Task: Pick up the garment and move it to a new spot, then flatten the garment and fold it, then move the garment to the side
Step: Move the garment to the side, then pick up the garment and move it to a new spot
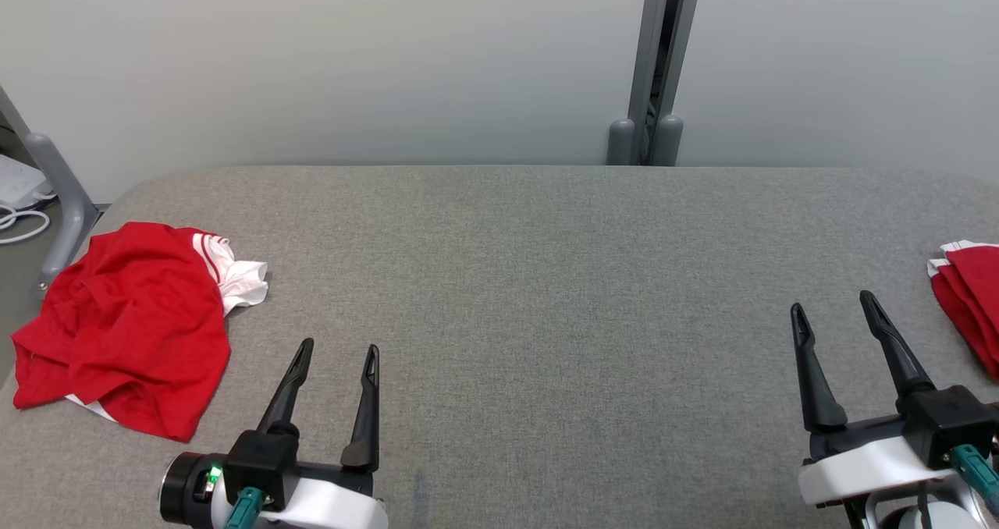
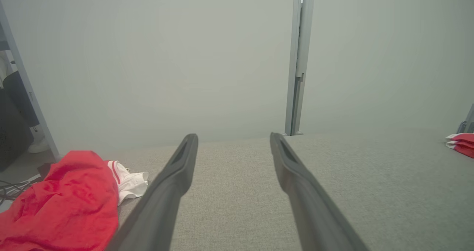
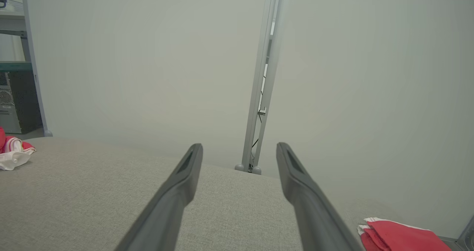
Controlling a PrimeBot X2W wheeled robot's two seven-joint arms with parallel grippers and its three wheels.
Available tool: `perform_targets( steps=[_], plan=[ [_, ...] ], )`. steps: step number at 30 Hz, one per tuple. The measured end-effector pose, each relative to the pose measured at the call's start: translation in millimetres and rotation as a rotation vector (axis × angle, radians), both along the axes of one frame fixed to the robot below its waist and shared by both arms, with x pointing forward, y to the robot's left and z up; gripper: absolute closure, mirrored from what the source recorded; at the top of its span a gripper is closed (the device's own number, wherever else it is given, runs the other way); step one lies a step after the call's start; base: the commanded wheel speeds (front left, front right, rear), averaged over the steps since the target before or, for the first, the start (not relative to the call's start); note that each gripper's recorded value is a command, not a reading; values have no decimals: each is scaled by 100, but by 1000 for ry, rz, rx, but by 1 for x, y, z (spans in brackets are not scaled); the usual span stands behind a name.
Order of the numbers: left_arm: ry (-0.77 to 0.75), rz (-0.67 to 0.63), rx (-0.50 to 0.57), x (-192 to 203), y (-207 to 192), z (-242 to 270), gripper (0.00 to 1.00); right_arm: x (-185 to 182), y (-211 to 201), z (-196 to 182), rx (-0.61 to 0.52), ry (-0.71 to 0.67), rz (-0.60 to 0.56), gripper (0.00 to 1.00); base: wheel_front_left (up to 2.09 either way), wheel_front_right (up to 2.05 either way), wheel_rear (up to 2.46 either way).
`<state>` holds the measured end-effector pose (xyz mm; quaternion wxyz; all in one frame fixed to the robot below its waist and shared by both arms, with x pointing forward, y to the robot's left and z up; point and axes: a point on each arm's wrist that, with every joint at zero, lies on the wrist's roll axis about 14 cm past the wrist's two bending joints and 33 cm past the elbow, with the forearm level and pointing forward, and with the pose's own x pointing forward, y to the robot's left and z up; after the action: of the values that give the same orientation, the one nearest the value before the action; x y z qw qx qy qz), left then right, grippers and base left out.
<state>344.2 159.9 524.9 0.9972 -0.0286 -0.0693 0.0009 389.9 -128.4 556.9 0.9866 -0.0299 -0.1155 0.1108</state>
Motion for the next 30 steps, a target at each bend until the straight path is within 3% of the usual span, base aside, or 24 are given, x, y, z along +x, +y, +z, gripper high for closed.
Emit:
perform_targets(
  steps=[15, 30],
  plan=[
    [9, -26, -3, 1, -8, -3, 0, 0, -9, -17, 109, 69, -23, 0, 0, 0, 0],
    [13, -32, -2, 1, -10, -4, 0, 0, -11, -19, 130, 76, -27, 0, 0, 0, 0]
  ],
)
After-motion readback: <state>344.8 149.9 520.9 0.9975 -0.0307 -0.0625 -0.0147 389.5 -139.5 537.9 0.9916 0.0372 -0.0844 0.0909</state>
